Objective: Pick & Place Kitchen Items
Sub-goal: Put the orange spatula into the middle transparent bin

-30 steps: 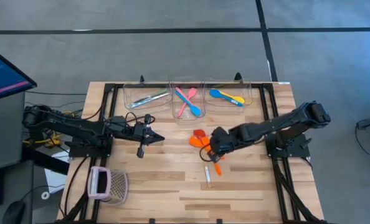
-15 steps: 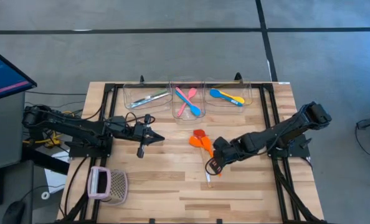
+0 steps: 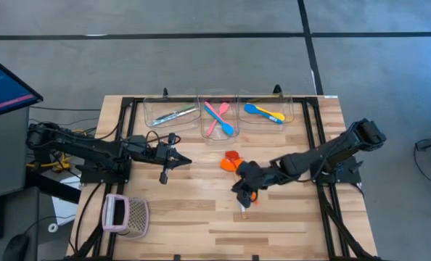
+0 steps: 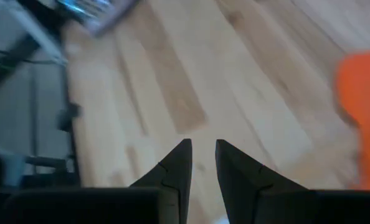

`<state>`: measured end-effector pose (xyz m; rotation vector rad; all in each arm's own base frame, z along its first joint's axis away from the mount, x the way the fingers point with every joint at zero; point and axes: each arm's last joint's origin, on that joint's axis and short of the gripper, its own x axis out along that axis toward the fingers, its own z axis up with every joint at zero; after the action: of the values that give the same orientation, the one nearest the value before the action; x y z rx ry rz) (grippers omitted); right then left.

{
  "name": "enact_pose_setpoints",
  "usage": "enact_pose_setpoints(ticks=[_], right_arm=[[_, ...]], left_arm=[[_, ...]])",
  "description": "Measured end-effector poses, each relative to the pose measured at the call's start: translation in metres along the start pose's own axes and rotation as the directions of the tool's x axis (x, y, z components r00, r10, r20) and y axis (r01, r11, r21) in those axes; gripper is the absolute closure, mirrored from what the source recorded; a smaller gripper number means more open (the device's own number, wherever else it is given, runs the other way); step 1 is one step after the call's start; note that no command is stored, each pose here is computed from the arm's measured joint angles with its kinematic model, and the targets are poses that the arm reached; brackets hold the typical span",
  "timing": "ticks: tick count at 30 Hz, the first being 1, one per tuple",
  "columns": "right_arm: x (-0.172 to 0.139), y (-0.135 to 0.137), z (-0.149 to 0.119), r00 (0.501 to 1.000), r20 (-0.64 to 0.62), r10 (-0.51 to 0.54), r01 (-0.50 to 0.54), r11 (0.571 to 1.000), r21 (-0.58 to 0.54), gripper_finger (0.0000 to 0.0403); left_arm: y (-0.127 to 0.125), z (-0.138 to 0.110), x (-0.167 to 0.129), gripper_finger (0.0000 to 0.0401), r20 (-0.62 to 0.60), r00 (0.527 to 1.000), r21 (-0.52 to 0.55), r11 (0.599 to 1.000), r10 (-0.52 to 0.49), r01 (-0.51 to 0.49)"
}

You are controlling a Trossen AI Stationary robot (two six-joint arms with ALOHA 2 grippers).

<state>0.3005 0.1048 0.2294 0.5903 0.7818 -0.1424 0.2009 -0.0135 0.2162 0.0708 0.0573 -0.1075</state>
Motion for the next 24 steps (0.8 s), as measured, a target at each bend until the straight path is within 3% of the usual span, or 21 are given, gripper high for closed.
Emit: enact_pose_setpoints(ticks=[4, 7, 12, 20, 24], right_arm=[[0.0, 0.007, 0.008, 0.995, 0.072, 0.075, -0.069, 0.995, -0.074, 0.0335], [-0.001, 0.011, 0.013, 0.984, 0.125, 0.123, -0.116, 0.991, -0.067, 0.0335], [-0.001, 0.011, 0.014, 0.983, 0.128, 0.129, -0.153, 0.969, 0.194, 0.0341], [0.0, 0.007, 0.003, 0.997, 0.061, 0.043, -0.06, 0.948, 0.312, 0.0395], [-0.002, 0.006, 0.0, 1.0, 0.024, -0.001, -0.007, 0.939, 0.344, 0.0395]], left_arm=[[0.0, 0.0, 0.0, 0.0399, 0.0, 1.0, 0.0, 1.0, 0.0, 0.0], [0.0, 0.0, 0.0, 0.0399, 0.0, 1.0, -0.011, 1.0, 0.0, 0.0], [0.0, 0.0, 0.0, 0.0399, 0.0, 1.0, -0.077, 0.997, -0.003, 0.003], [0.0, 0.0, 0.0, 0.0399, 0.0, 1.0, -0.128, 0.992, -0.004, 0.003], [0.0, 0.0, 0.0, 0.0399, 0.0, 1.0, -0.13, 0.991, -0.003, 0.003]])
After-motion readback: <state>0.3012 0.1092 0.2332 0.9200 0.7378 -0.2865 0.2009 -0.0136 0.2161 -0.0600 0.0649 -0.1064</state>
